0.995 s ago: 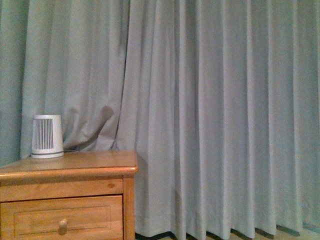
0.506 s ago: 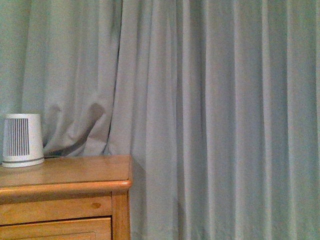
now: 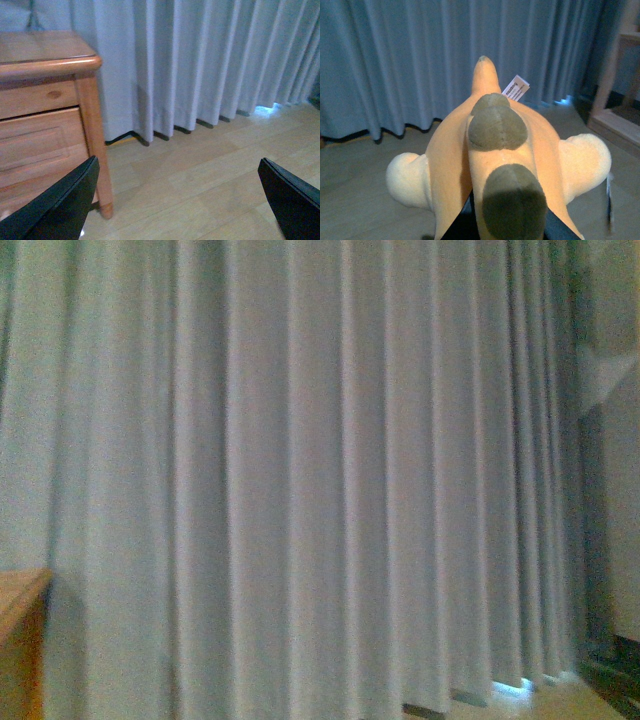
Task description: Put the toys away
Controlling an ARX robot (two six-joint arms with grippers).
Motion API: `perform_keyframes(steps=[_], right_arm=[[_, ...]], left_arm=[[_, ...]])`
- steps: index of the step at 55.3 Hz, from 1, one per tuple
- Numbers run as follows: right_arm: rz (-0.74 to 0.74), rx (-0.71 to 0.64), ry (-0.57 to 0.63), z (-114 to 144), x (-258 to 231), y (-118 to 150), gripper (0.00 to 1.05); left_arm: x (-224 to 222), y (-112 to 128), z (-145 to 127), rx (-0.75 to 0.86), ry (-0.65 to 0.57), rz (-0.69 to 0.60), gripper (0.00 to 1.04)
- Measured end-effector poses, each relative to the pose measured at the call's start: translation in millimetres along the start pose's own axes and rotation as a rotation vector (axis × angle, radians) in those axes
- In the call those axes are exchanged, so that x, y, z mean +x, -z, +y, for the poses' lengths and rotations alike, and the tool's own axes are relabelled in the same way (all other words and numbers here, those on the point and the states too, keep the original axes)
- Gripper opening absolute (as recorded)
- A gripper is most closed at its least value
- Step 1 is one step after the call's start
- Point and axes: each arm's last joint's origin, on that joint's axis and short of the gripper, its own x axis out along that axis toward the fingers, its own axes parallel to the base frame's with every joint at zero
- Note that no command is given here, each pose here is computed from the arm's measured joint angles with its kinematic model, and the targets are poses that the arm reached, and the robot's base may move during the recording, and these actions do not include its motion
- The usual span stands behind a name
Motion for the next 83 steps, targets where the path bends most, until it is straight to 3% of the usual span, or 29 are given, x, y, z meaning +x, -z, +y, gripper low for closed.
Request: perform_keyframes(steps=[83], right_arm=[[0.001, 0.000, -0.007, 0.3, 0.0, 0.1, 0.06]], left_arm=[[0.0, -0.1, -0.1, 0.001, 0.000, 0.000, 0.98]])
